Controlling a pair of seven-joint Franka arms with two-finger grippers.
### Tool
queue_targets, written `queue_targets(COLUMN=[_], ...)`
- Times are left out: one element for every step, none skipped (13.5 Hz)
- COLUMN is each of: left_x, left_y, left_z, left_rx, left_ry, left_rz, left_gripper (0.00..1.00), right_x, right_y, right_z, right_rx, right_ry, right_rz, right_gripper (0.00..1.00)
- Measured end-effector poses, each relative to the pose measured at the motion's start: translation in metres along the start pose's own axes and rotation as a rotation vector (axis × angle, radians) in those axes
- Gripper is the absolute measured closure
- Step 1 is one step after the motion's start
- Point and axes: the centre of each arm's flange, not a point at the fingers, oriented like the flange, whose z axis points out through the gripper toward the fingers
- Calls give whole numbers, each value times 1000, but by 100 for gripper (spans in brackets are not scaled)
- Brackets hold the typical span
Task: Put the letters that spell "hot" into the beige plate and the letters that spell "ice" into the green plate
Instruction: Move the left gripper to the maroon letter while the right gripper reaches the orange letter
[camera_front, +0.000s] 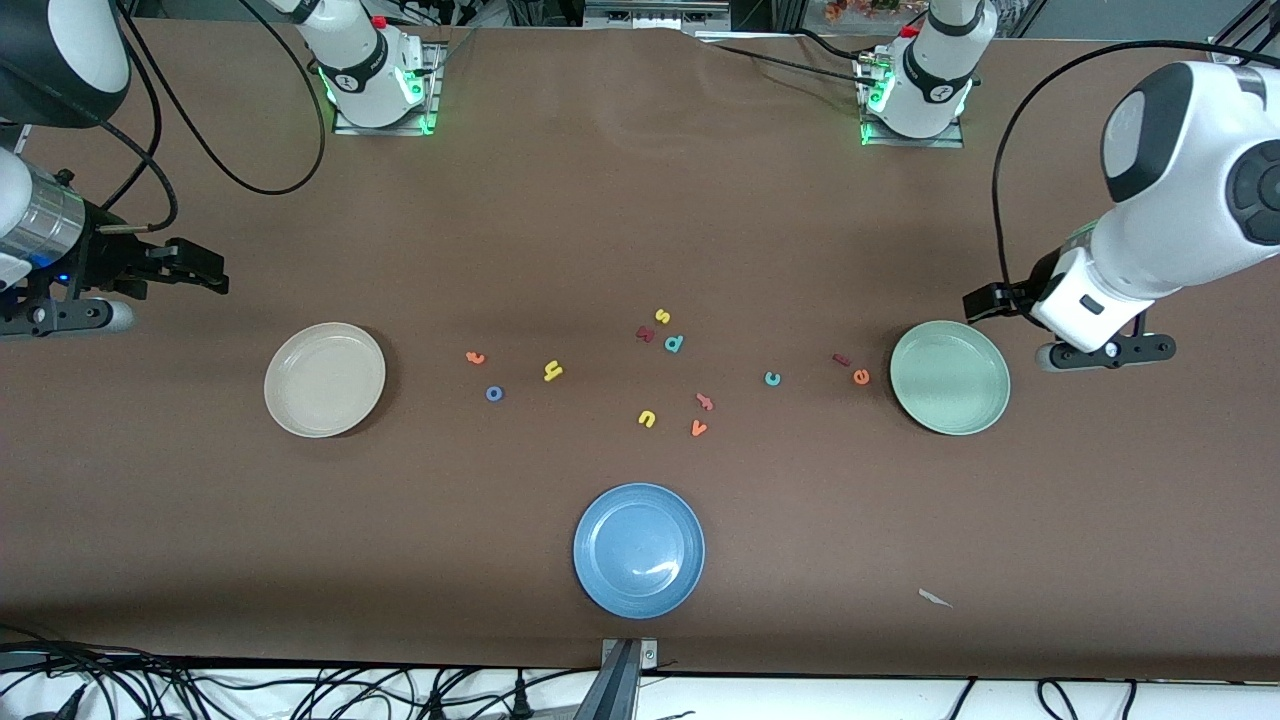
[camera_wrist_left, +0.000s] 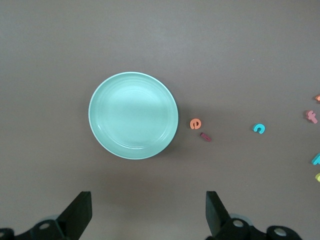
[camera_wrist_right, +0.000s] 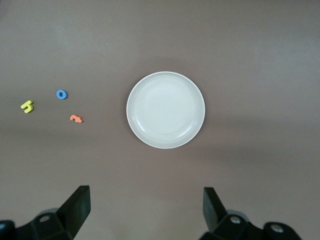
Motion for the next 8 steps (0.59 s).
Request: queue_targets(left_x=[1, 2, 3, 5, 7, 9, 12, 15], left_y=[8, 18, 29, 42, 55, 66, 76, 87], left_z=[5, 13, 22, 33, 46, 59, 73, 88], left_rx=[2, 4, 6, 10, 12, 14, 16, 16], left_ry=[-4, -7, -13, -19, -23, -27, -31, -31], left_rz=[-32, -70, -108, -152, -199, -250, -307, -370], left_gripper=[0, 0, 0, 0, 0, 0, 0, 0], right_x=[0, 0, 0, 0, 0, 0, 0, -1], right_y=[0, 0, 0, 0, 0, 1, 1, 1], right_z=[1, 1, 1, 1, 1, 0, 0, 0], right_rx=[0, 0, 0, 0, 0, 0, 0, 0], right_ry=[-2, -2, -2, -2, -1, -1, 0, 0], right_rz=[0, 0, 0, 0, 1, 2, 2, 2], right_gripper=[0, 0, 0, 0, 0, 0, 0, 0])
